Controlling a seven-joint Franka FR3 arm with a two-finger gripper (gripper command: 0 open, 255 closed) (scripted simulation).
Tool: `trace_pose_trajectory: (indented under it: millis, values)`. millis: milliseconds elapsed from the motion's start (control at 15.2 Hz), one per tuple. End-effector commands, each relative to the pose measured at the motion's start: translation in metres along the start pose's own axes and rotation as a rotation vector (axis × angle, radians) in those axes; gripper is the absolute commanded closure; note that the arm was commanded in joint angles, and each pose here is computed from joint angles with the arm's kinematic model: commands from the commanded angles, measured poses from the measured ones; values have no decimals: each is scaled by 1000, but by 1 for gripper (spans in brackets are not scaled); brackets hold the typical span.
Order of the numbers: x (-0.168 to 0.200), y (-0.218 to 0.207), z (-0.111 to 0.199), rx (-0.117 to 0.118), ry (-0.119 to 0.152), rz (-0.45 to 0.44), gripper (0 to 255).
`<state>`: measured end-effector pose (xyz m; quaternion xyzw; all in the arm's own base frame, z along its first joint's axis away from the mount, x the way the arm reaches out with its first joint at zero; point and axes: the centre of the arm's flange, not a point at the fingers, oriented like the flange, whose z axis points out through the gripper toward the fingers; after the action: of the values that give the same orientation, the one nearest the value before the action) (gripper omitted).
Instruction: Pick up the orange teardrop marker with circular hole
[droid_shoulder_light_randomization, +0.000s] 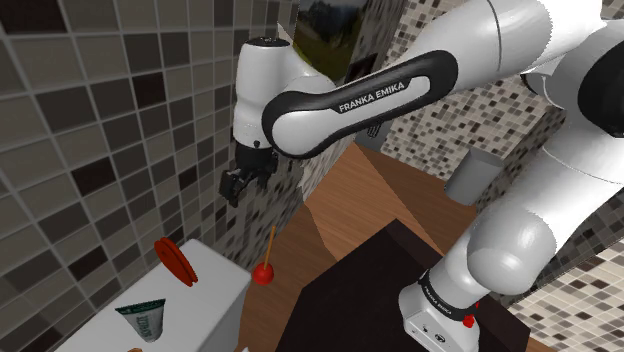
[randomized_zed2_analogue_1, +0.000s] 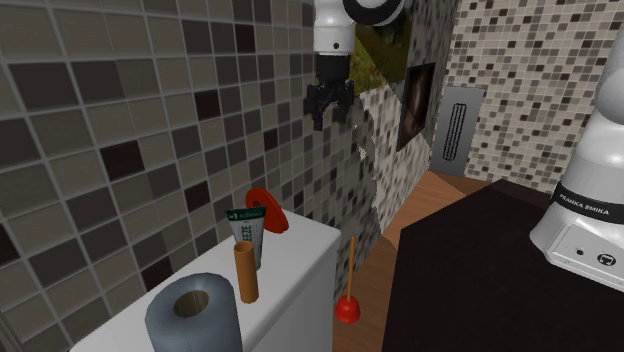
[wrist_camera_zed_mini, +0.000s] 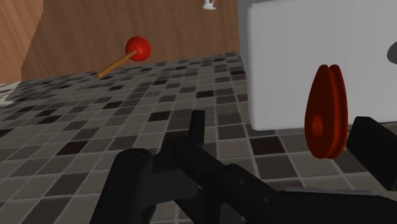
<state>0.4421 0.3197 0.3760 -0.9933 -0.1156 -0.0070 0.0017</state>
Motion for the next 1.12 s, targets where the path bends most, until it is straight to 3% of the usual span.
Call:
trace_pose_trajectory:
  millis: [0,1056]
  values:
    - [11,-17,16,-1,-2,-3,0]
    - [98,-148,148,-9,-23,-35,0]
